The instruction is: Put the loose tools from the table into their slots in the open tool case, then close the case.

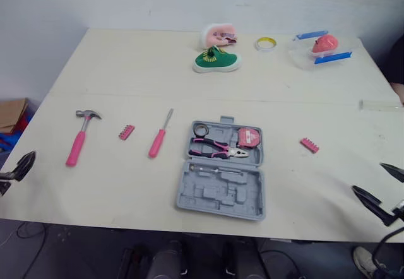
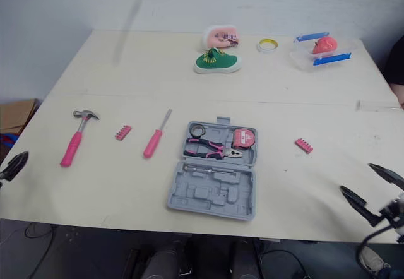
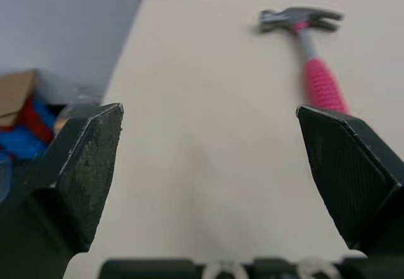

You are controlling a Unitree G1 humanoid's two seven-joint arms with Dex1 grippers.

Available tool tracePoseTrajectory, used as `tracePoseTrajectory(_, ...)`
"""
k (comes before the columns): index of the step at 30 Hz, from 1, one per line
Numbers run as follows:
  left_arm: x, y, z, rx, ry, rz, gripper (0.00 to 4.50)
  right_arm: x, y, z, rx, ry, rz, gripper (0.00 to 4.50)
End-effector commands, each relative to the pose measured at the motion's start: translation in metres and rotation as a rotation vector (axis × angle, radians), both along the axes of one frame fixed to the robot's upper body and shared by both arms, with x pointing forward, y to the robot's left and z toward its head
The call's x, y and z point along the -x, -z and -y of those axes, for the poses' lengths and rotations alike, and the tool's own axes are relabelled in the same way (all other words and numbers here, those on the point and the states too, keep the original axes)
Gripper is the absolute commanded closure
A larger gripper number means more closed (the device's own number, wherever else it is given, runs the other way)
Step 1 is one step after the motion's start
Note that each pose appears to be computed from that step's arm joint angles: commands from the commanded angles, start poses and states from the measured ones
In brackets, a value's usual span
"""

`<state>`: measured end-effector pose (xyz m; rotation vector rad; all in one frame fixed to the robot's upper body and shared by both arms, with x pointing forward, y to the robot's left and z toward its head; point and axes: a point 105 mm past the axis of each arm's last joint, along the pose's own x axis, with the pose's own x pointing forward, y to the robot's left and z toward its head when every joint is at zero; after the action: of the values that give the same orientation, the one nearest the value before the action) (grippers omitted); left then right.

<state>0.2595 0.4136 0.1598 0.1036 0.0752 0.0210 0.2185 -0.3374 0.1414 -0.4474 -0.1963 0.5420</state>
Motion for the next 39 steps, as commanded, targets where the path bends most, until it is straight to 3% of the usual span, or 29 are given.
tracePoseTrajectory(1,-0.013,-0.02,0.015,-0.005,0.011,-0.018,0.06,-0.005,-0.025,-0.022,-0.026,-0.096,0.078,0.0)
tracePoseTrajectory(6,-0.032,-0.008,0.034,0.044,0.02,-0.229,0.06,-0.015,-0.043,-0.07,-0.079,-0.256,0.139,0.0)
tracePoseTrajectory(11,-0.054,0.002,0.042,0.078,0.034,-0.336,0.06,-0.018,-0.049,-0.119,-0.104,-0.402,0.166,0.0)
tracePoseTrajectory(17,-0.078,0.011,0.037,0.055,-0.016,-0.365,0.06,-0.019,-0.062,-0.145,-0.171,-0.479,0.214,0.0)
tracePoseTrajectory(22,-0.09,0.028,0.047,0.123,0.032,-0.406,0.06,-0.015,-0.053,-0.161,-0.112,-0.559,0.182,0.0)
tracePoseTrajectory(28,-0.089,0.054,0.058,0.128,0.086,-0.514,0.06,-0.017,-0.049,-0.16,-0.079,-0.547,0.165,0.0)
tracePoseTrajectory(31,-0.085,0.063,0.054,0.126,0.071,-0.55,0.83,-0.018,-0.05,-0.157,-0.073,-0.529,0.167,0.0)
tracePoseTrajectory(36,-0.084,0.081,0.066,0.133,0.131,-0.598,2.95,-0.015,-0.047,-0.15,-0.055,-0.49,0.144,0.0)
tracePoseTrajectory(39,-0.082,0.085,0.068,0.153,0.137,-0.594,3.93,-0.012,-0.047,-0.148,-0.04,-0.479,0.128,0.0)
